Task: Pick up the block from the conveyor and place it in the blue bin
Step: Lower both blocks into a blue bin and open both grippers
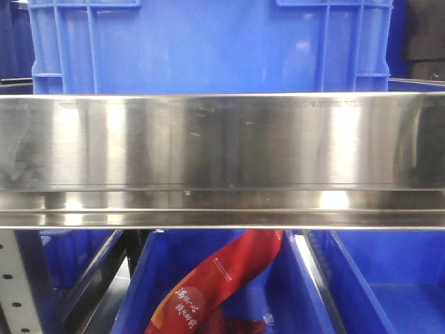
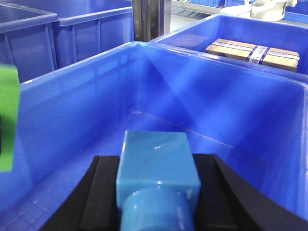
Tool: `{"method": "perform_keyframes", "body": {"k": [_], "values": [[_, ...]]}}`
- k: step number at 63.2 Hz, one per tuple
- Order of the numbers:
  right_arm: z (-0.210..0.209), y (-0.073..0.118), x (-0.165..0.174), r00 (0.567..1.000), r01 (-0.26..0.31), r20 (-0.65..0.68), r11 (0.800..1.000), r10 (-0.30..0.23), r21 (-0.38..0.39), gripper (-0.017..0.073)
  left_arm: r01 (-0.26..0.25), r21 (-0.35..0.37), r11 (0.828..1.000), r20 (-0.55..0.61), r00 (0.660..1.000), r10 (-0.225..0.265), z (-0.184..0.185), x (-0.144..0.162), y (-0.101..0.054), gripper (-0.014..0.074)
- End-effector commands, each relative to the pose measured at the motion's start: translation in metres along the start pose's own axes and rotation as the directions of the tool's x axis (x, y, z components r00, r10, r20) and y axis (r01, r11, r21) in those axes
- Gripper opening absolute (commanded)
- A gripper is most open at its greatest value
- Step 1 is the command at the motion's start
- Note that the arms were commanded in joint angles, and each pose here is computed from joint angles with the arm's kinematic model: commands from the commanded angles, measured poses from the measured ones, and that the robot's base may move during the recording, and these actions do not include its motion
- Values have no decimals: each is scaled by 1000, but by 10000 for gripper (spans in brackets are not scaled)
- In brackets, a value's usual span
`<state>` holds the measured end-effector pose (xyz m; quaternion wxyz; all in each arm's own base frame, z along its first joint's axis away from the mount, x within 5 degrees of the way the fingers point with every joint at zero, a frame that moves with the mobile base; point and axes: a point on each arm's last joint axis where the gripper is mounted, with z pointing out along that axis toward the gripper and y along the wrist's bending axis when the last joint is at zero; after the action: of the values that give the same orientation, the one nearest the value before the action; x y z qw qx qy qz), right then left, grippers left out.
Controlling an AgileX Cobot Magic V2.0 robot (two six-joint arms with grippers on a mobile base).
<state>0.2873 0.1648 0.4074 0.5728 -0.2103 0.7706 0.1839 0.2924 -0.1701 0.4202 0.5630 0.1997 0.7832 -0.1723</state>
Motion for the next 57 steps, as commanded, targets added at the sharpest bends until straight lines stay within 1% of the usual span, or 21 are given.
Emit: {"method": "perform_keyframes", "body": {"k": [1, 4, 8, 11, 13, 17, 30, 41, 46, 48, 52, 55, 57], "values": [[0, 0, -5, 1000, 6, 29, 1000, -6, 4, 263, 7, 8, 1000, 22, 1000, -7, -2, -4, -2, 262], [0, 0, -5, 1000, 6, 27, 1000, -6, 3, 360, 7, 8, 1000, 22, 1000, -7, -2, -4, -2, 342], [0, 0, -4, 1000, 6, 25, 1000, -6, 3, 442, 7, 8, 1000, 22, 1000, -7, -2, -4, -2, 437], [0, 0, -4, 1000, 6, 25, 1000, -6, 3, 495, 14, 11, 1000, 22, 1000, -14, -2, -4, -2, 461], [0, 0, -4, 1000, 6, 25, 1000, -6, 3, 521, 21, 14, 1000, 22, 1000, -21, -2, -4, -3, 462], [0, 0, -4, 1000, 6, 25, 1000, -6, 3, 542, 29, 17, 999, 22, 999, -30, -2, -4, -3, 462], [-1, 0, -5, 1000, 6, 27, 1000, -6, 3, 540, 29, 17, 999, 22, 999, -30, -2, -4, -3, 459], [-1, 0, -5, 1000, 6, 27, 1000, -6, 3, 538, 29, 18, 999, 24, 999, -30, -2, -4, -3, 390], [-1, 0, -5, 1000, 6, 27, 1000, -6, 3, 538, 29, 18, 999, 24, 999, -30, -2, -4, -3, 316], [-1, 0, -5, 1000, 6, 27, 1000, -6, 3, 530, 29, 18, 999, 24, 999, -30, -2, -4, -3, 272], [-1, 0, -5, 1000, 6, 27, 1000, -6, 3, 475, 29, 18, 999, 24, 999, -30, -2, -4, -3, 181], [-1, 0, -5, 1000, 6, 25, 1000, -6, 3, 397, 29, 18, 999, 24, 999, -30, -2, -4, -3, 117], [-1, 0, -4, 1000, 6, 22, 1000, -6, 2, 321, 29, 18, 999, 24, 999, -30, -2, -4, -3, 81]]}}
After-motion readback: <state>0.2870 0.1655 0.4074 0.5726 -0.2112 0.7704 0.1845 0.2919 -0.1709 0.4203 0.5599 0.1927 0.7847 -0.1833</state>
